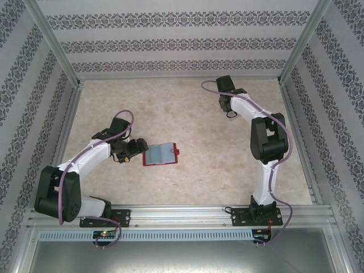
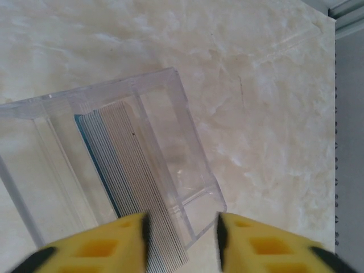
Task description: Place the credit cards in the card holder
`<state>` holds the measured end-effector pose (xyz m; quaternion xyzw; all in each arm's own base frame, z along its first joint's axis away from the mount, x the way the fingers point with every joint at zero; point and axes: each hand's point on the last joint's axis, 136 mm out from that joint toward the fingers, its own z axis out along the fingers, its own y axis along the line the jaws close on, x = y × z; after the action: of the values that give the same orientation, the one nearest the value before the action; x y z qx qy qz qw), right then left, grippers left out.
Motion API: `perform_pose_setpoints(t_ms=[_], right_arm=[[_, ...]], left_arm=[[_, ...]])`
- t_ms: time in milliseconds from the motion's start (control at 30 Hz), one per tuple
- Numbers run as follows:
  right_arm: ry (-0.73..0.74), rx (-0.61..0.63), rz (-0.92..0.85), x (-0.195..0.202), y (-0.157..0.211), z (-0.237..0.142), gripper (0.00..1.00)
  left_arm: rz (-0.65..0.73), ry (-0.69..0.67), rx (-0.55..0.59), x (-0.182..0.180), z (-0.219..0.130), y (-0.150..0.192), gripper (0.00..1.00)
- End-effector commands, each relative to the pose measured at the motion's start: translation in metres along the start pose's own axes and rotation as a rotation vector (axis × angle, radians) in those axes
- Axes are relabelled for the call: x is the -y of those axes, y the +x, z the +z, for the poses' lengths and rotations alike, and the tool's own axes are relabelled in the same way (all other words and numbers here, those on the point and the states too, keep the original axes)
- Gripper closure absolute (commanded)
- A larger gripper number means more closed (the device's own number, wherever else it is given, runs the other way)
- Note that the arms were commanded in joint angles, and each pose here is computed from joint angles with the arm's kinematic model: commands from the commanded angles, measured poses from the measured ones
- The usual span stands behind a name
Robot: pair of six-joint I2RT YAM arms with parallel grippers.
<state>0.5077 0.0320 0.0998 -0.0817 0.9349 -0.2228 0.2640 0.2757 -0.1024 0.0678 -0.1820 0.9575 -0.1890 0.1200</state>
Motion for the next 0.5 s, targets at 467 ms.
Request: perform_pose_setpoints(t_ms=[467], right_arm=[[-0.106, -0.003, 0.043, 0.002, -0.004, -0.001, 0.35]], left_arm=[[0.023, 0.015, -0.013, 0.006, -0.003, -0.001, 0.16]])
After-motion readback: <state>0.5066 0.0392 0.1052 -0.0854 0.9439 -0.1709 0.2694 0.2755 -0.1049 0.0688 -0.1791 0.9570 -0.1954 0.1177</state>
